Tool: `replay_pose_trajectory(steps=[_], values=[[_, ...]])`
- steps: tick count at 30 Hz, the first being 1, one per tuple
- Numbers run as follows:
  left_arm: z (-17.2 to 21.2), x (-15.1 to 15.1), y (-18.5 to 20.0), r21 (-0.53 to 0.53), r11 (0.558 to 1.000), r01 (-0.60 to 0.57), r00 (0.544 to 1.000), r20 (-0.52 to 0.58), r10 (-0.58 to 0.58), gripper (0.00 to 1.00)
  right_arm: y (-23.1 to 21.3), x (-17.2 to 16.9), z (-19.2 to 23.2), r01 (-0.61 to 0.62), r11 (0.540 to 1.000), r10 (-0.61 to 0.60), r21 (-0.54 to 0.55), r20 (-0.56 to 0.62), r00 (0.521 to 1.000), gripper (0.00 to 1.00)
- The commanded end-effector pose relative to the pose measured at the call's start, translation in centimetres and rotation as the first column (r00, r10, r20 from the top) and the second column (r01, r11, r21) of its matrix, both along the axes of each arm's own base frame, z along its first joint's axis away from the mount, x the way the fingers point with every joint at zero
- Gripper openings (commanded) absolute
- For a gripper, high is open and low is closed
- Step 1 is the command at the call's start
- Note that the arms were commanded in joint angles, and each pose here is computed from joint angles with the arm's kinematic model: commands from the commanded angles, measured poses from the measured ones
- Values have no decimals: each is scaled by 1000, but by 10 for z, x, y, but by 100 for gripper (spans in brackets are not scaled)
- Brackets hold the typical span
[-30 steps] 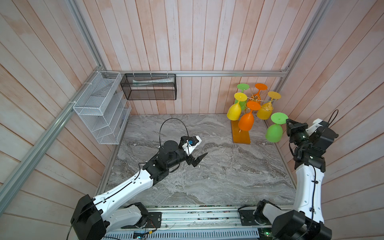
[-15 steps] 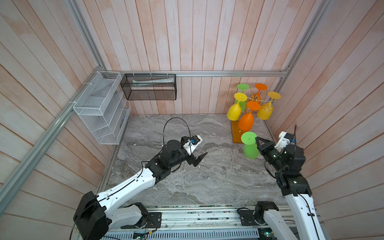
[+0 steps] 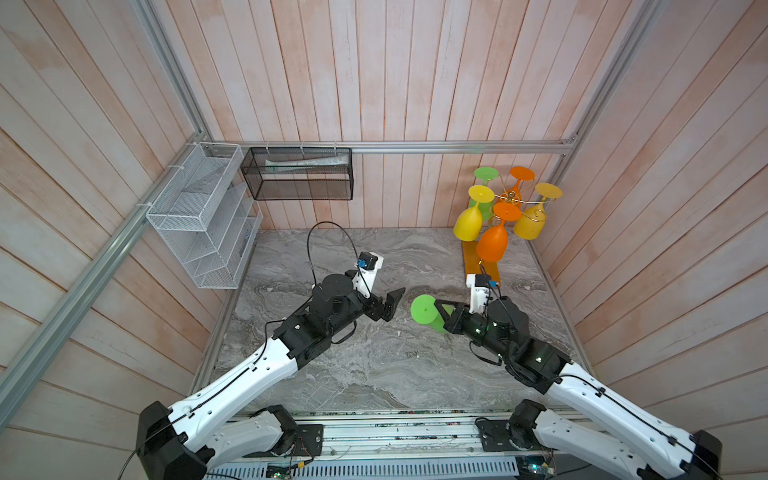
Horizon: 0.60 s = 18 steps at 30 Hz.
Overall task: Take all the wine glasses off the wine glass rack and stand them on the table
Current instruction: 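Carry the green glass toward the left gripper while the left gripper approaches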
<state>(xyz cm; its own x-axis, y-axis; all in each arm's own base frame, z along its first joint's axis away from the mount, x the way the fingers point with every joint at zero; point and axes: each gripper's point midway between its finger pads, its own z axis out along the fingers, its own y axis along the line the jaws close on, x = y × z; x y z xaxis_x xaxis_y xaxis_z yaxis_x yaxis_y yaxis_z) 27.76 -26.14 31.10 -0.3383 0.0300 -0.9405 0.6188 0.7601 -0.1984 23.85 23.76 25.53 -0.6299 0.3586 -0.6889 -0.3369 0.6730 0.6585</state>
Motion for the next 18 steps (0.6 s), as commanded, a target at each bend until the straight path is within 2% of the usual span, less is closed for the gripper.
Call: replay_pose_trajectory(steps=[1,5,12,16,18], values=[[-12,-6,25,-82,983,-163,962,-233,140,96,17,4,35,-46,999,47,-6,166,985,0],[-21,-14,40,-108,964,-245,907,-378,188,93,32,-1,40,-132,989,146,-70,263,954,0],[-30,-6,51,-225,910,-348,786,-599,153,86,47,0,38,-190,956,260,-223,349,900,0],[-41,3,49,-225,888,-400,704,-696,141,80,54,3,43,-195,950,281,-244,393,876,0],[-45,3,46,-210,897,-389,691,-710,133,79,56,11,41,-169,952,261,-254,387,884,0]])
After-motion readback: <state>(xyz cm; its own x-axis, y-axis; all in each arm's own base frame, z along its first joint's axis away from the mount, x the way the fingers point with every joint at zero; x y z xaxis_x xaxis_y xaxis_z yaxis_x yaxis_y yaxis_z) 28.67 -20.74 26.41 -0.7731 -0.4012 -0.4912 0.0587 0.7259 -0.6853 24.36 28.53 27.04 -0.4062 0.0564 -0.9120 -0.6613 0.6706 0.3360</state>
